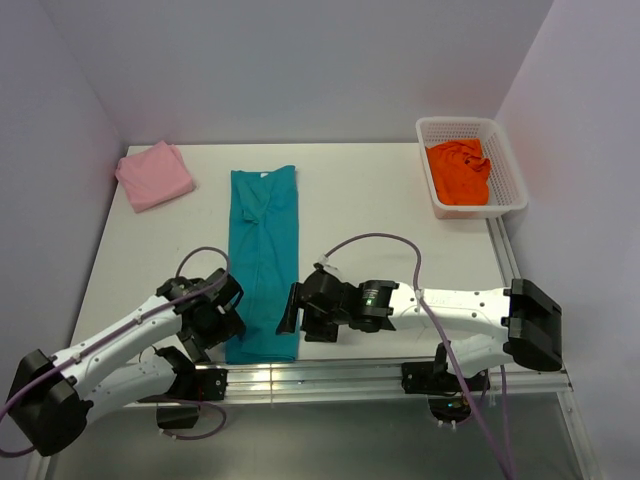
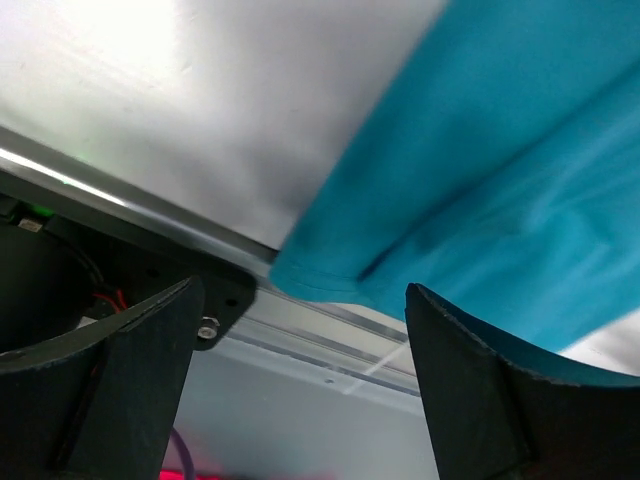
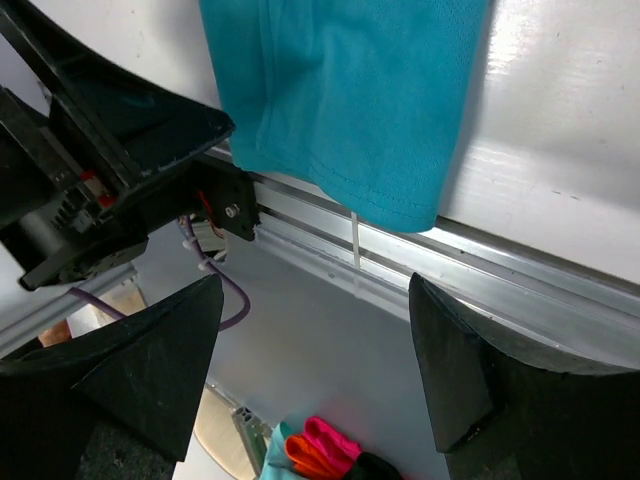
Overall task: Fold and stack the t-shirts
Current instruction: Fold the tshirt
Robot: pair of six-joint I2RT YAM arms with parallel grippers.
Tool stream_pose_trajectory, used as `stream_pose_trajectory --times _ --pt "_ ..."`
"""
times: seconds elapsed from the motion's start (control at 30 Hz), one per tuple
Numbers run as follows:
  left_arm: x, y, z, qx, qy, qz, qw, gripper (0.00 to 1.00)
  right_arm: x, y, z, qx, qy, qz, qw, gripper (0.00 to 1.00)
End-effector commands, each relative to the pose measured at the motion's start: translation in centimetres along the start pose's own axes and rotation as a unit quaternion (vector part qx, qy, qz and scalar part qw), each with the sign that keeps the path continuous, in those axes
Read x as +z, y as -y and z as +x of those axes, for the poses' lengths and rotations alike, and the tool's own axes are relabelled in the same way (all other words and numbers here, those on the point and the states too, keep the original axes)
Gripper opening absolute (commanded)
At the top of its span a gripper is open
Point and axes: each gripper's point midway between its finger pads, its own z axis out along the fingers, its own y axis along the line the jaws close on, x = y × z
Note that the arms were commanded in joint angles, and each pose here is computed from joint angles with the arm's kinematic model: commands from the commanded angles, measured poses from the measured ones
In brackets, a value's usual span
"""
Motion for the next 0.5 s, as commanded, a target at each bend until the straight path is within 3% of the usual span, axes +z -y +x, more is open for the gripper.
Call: stream_pose_trajectory --times 0.0,0.23,0.27,0.47 --pt "0.1 -0.1 0.3 -0.043 0.007 0.018 0.999 0.86 0.1 -1.4 -0.8 -0.005 0.021 -0.018 1.0 0.82" --pt "0.2 0.2 -0.3 -0.077 0.035 0.018 0.996 0.78 2.1 -0.4 -0.5 -0.048 0.003 0.013 0.999 0.82" --pt "0.2 0.2 -0.3 -0.079 0.036 0.012 0.996 0.72 2.3 -0.3 -0.7 -0.049 0.006 0.013 0.999 0.82" --pt "1.0 1.0 0.4 -0.08 0.018 -0.001 0.997 0.61 2.5 0.7 -1.2 -0.053 -0.009 0.014 0.998 0.82"
